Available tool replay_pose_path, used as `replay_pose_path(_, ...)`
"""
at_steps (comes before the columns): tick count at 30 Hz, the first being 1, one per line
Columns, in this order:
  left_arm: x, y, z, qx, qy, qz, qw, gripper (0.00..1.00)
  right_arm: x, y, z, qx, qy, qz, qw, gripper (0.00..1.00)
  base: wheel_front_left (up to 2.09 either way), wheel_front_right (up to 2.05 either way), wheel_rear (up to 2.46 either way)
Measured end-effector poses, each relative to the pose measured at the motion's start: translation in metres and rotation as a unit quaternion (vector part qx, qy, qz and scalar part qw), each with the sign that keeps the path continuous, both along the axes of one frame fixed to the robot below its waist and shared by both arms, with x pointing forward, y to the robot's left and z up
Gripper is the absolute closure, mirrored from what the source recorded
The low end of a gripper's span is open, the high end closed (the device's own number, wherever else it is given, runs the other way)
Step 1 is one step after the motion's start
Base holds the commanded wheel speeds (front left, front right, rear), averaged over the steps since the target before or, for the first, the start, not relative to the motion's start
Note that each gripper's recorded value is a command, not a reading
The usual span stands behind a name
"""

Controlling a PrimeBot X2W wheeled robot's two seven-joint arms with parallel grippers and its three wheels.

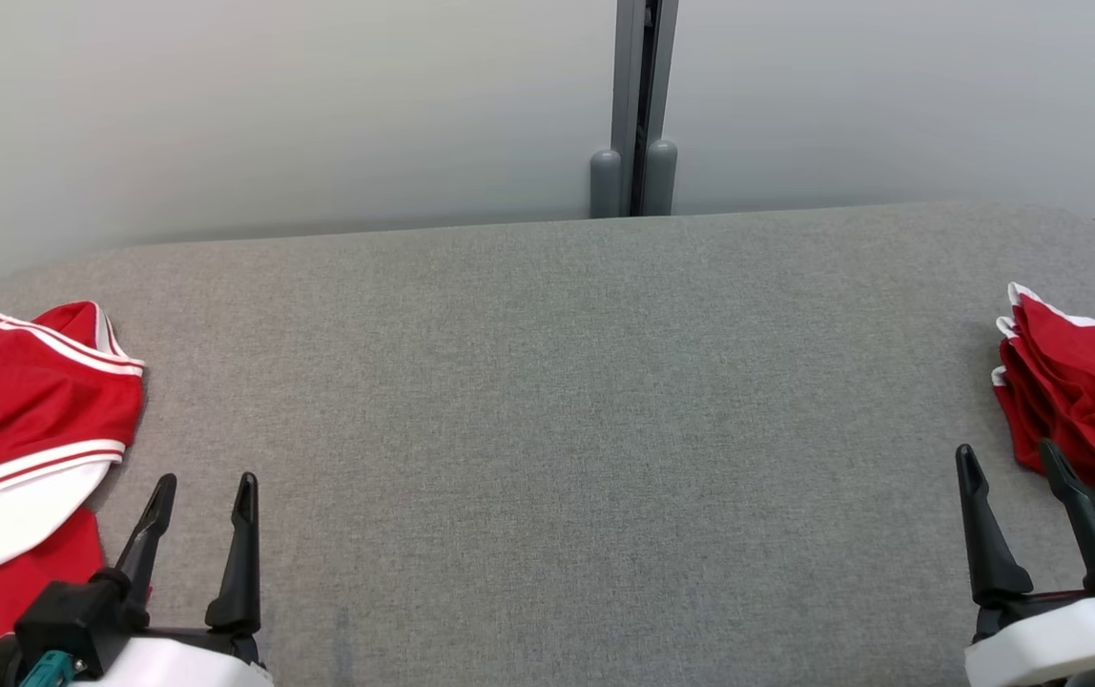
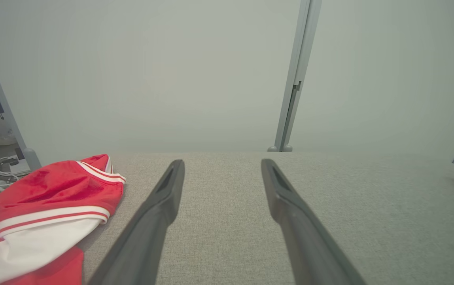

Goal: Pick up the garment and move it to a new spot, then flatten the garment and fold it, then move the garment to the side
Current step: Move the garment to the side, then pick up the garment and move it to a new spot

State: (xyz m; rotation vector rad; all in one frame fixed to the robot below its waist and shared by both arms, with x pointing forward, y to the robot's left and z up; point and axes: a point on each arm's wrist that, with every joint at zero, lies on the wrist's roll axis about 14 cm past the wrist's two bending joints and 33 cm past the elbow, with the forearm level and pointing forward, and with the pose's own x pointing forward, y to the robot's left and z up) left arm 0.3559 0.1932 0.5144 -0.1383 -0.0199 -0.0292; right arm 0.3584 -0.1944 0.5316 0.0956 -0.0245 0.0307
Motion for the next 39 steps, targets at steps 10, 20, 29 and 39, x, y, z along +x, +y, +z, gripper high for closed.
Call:
replay_pose_path(10, -0.004, -0.003, -0.002, 0.003, 0.008, -0.007, 1.0, 0.0, -0.009, -0.005, 0.005, -0.002, -0.003, -0.007, 1.0, 0.0, 0.0, 0.0, 0.0)
replay_pose_path(20, -0.004, -0.007, -0.008, 0.003, 0.021, -0.012, 1.0, 0.0, -0.008, -0.002, 0.002, 0.003, 0.002, -0.003, 1.0, 0.0, 0.0, 0.0, 0.0)
replay_pose_path(29, 0.001, -0.005, -0.007, 0.004, 0.019, -0.009, 1.0, 0.0, -0.005, -0.001, -0.001, 0.004, 0.004, -0.001, 1.0, 0.0, 0.0, 0.0, 0.0)
replay_pose_path(39, 0.006, 0.001, -0.006, 0.003, 0.016, 0.001, 1.0, 0.0, 0.003, 0.006, -0.005, 0.005, 0.011, 0.009, 1.0, 0.0, 0.0, 0.0, 0.0)
